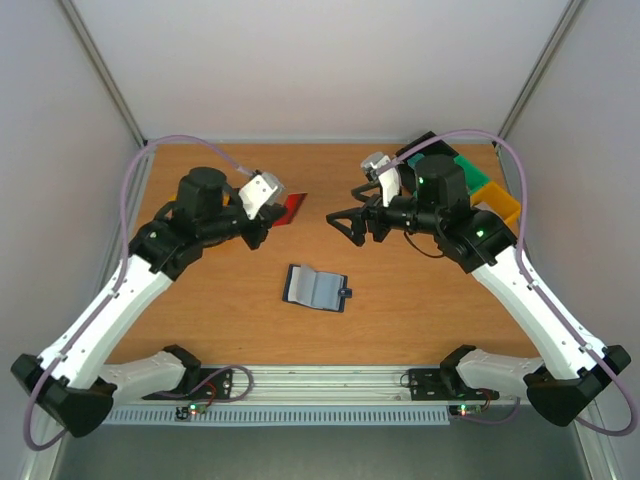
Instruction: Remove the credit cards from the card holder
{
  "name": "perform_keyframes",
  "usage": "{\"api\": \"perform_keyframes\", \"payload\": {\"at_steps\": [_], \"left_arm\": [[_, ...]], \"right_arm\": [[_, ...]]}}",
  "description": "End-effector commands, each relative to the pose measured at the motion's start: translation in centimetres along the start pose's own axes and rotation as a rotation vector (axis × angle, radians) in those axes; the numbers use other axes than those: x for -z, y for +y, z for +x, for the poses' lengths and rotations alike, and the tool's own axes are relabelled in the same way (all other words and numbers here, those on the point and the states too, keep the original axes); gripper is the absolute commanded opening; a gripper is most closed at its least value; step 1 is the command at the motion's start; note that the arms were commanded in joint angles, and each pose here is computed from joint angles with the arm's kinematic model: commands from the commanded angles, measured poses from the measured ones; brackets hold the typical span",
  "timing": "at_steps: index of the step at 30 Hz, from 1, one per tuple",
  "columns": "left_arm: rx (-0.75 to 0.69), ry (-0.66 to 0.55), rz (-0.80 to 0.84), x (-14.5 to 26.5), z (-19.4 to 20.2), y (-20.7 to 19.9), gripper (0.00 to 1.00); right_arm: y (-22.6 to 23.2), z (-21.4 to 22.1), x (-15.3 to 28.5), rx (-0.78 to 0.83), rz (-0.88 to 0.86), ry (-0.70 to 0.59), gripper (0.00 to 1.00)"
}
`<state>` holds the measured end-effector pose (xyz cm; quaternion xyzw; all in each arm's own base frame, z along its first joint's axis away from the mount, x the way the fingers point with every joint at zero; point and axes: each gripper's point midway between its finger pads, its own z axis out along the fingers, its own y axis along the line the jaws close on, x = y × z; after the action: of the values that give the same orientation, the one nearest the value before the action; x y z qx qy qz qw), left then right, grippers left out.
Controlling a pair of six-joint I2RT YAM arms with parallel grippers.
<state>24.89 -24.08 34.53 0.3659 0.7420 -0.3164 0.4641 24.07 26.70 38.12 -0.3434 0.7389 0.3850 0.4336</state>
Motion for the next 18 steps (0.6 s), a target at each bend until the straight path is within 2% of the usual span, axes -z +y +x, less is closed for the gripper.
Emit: {"api": "perform_keyframes", "payload": {"at_steps": [1,4,7,10,13,15,18], "left_arm": [[-0.419,0.565,-0.522,2.3,8.3,11.6,0.0],[-0.5,0.823,-0.585,3.0,11.4,15.8,0.0],[-0.528,0.985,-0.666,3.4,12.6,19.8,0.0],[-0.515,1.037,-0.763,3.7,12.6,23.7,0.0],[-0.574,1.052,-0.896,3.5,12.3,28.2,0.0],[-0.594,1.101,-0.925,3.5,13.2,30.1,0.0],[-0.515,1.131,-0.901,3.5,15.4,31.6,0.0]], "right_arm": [[-3.5,1.2,1.1,-0.037,0.209,0.007,0.99],[-4.1,1.7,0.9,-0.035,0.233,0.021,0.98],[-4.4,2.1,0.7,-0.038,0.244,0.036,0.98],[-4.2,2.4,0.5,-0.037,0.226,0.054,0.98],[-4.5,2.9,0.4,-0.04,0.237,0.066,0.98],[-4.6,3.1,0.4,-0.046,0.243,0.072,0.98],[-4.6,3.3,0.4,-0.054,0.242,0.078,0.98]]}}
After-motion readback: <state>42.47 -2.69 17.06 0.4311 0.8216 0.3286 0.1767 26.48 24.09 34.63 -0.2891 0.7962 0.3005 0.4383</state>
